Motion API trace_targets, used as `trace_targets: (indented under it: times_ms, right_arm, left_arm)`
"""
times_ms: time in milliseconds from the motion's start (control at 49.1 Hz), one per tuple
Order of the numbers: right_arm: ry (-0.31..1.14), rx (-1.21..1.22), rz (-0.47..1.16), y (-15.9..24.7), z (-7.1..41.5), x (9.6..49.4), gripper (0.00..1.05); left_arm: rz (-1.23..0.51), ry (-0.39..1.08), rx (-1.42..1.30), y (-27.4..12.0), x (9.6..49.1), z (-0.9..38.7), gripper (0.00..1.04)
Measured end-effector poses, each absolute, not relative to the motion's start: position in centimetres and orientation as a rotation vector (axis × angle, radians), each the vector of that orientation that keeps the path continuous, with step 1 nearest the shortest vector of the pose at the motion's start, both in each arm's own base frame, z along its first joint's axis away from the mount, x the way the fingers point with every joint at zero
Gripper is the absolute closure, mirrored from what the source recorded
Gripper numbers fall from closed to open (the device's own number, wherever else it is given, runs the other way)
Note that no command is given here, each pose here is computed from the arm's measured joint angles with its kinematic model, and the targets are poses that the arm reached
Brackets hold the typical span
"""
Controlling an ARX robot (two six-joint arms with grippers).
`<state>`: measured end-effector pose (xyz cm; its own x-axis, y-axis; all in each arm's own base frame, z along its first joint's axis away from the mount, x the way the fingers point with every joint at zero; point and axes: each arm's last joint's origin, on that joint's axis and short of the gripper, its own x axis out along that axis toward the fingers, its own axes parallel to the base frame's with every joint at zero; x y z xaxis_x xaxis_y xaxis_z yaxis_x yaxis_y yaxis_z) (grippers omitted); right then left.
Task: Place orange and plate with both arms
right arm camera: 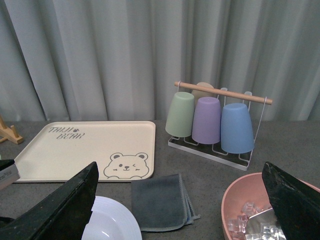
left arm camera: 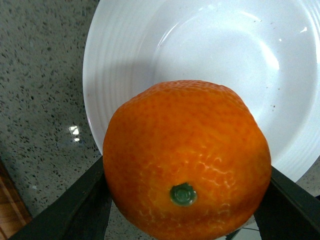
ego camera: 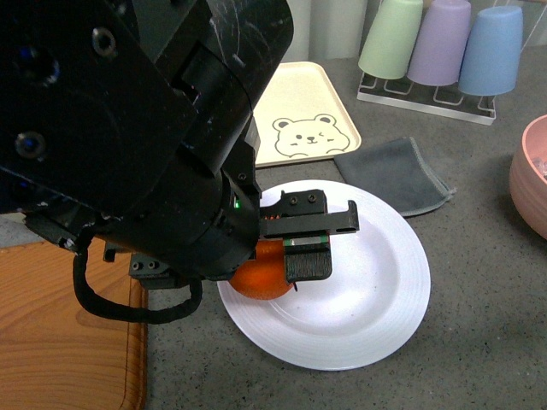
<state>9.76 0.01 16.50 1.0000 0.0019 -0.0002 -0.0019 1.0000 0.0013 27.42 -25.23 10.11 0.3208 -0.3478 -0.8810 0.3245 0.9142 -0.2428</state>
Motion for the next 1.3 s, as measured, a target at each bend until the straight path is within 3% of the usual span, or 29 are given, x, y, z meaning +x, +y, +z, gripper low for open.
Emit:
trace_targets:
  times_ms: [407, 651, 977, 1302]
  right_arm:
    - [0.0, 0.001, 0.002, 0.0, 16.5, 9.8, 0.09]
    - [0.0, 0.001, 0.002, 0.0, 16.5, 9.8, 0.09]
    - [0.001, 0.001, 0.002, 0.0, 16.5, 9.8, 0.09]
    - [0.0, 0.001, 0.002, 0.0, 16.5, 9.8, 0.09]
  left_arm:
    - [-0.42, 1.216, -0.15, -25.9, 27.8, 9.2, 0.37]
    - [-0.422, 1.207, -0.159, -26.0, 28.0, 9.4, 0.05]
    - [-0.389, 1.12, -0.213, -24.9, 28.7, 11.2, 0.06]
    - [-0.183, 0.858, -0.21, -16.7, 28.9, 15.1, 0.06]
